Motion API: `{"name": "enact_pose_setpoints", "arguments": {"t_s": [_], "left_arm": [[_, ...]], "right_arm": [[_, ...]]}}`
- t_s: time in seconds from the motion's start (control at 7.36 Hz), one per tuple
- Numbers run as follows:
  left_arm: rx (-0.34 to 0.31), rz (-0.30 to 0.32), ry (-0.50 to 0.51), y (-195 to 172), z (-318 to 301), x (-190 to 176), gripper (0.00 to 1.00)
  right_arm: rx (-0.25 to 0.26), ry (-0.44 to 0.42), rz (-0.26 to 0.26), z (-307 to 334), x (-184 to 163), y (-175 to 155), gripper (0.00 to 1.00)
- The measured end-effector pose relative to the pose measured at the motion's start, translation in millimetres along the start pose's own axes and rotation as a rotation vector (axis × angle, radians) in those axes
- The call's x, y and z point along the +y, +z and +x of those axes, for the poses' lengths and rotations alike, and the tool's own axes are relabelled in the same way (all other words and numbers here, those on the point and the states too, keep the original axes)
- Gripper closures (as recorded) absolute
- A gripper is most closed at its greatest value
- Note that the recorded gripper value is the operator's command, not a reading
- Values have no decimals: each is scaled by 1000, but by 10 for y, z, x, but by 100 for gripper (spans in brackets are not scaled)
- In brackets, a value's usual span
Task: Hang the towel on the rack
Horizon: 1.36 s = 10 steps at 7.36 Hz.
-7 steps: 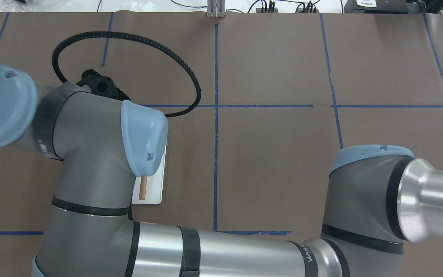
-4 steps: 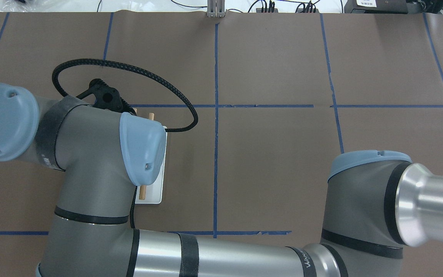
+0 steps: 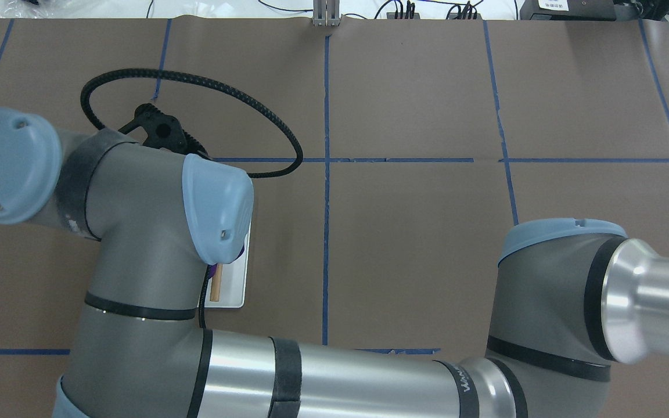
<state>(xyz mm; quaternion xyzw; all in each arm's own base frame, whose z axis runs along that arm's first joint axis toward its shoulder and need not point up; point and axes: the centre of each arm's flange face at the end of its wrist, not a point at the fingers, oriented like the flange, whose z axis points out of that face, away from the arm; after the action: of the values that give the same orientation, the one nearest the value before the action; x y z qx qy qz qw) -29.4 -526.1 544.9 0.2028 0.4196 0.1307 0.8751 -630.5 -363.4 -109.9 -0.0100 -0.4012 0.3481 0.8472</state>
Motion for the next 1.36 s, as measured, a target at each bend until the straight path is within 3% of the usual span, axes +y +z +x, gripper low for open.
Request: {"name": "enact_pose_setpoints", "arguments": {"t_s": [0.27,0.68,1.09,1.36], "left_arm": [[-2,-4,-4,8,-11,5,0],[-16,-11,-12,26,-47,27,0],[-18,-46,-48,86,-108,97,0],[-73,-98,-89,123,-179,141,0]], "right_arm": [[54,-129,-39,163,-765,-20,0],[45,-406,-110,1538,-2518,21,0],[158,-699,-120,2821,-4249,247,0],[231,-872,-170,3636,-5305,345,0]]}}
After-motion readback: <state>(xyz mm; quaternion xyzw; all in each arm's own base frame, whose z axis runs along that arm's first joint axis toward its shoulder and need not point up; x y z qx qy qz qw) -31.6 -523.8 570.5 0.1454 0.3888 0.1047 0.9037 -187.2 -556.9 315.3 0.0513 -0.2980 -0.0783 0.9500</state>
